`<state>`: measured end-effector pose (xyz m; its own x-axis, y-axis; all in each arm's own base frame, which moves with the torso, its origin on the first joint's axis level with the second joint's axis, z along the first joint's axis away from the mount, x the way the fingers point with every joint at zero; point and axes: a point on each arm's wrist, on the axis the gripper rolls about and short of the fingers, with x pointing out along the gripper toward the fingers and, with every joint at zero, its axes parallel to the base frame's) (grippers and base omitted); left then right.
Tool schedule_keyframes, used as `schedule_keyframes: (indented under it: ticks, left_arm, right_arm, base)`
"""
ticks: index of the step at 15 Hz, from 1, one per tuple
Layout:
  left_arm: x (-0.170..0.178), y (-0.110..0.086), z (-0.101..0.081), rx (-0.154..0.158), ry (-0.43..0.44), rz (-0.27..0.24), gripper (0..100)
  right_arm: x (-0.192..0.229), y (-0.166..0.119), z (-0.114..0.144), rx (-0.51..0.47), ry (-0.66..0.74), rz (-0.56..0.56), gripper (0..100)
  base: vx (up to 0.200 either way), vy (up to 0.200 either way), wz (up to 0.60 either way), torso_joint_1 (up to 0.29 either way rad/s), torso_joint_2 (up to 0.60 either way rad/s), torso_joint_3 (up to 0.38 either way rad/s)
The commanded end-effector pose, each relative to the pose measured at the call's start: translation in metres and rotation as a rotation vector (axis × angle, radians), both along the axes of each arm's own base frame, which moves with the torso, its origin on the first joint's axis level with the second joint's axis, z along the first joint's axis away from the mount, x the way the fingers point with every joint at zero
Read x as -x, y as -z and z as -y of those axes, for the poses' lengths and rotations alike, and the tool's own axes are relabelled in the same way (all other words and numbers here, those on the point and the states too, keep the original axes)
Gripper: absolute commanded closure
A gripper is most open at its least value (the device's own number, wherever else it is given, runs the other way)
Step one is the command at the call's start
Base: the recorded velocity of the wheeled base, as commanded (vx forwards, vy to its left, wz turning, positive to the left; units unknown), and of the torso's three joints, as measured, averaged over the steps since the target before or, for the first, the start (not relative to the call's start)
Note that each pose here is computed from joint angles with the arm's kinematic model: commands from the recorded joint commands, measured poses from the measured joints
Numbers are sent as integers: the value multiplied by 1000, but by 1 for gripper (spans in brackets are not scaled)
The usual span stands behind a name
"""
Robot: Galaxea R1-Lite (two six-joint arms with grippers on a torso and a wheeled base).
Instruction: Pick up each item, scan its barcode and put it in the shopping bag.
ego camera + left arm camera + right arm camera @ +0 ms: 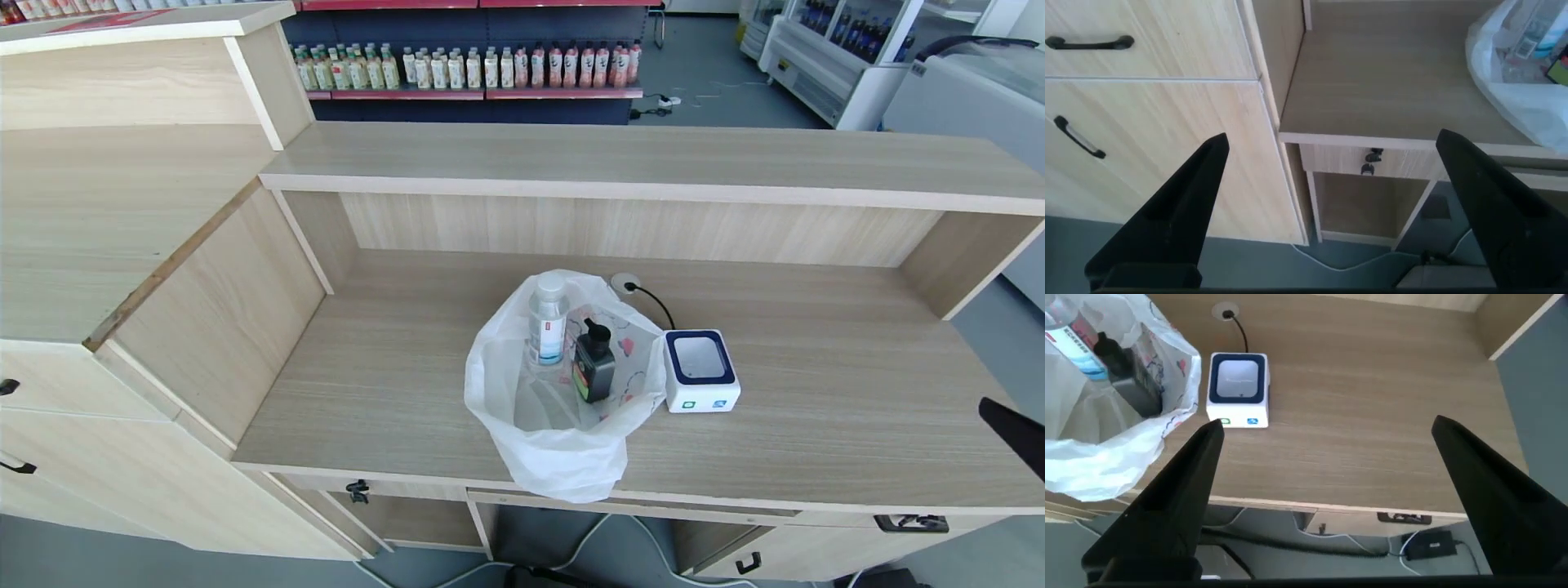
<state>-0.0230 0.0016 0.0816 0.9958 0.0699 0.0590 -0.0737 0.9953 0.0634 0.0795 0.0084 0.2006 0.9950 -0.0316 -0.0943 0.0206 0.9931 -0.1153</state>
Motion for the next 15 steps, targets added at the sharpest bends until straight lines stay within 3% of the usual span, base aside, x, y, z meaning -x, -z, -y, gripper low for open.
schedule_keyframes:
  ticks: [1, 4, 7, 9, 11, 15]
  left_arm:
    - [0, 0, 0, 0, -1, 1, 0]
    - [0, 0, 0, 0, -1, 1, 0]
    - [0, 0, 0, 0, -1, 1, 0]
    - [0, 0, 0, 0, -1, 1, 0]
    - [0, 0, 0, 0, -1, 1, 0]
    - [0, 0, 0, 0, -1, 1, 0]
  right_arm:
    - [16, 13, 2, -15, -13, 19, 0]
    - [53, 50, 8, -19, -6, 71, 0]
    - [78, 67, 12, -22, 17, 89, 0]
    - [101, 104, 16, -34, -3, 47, 0]
    - [97, 109, 16, -84, 33, 49, 0]
    - [93, 118, 14, -90, 72, 46, 0]
  base:
    - [0, 0, 0, 0, 0, 0]
    - [0, 0, 0, 0, 0, 0]
    - [0, 0, 0, 0, 0, 0]
    - [0, 0, 0, 0, 0, 0]
    - [0, 0, 0, 0, 0, 0]
    - [0, 0, 0, 0, 0, 0]
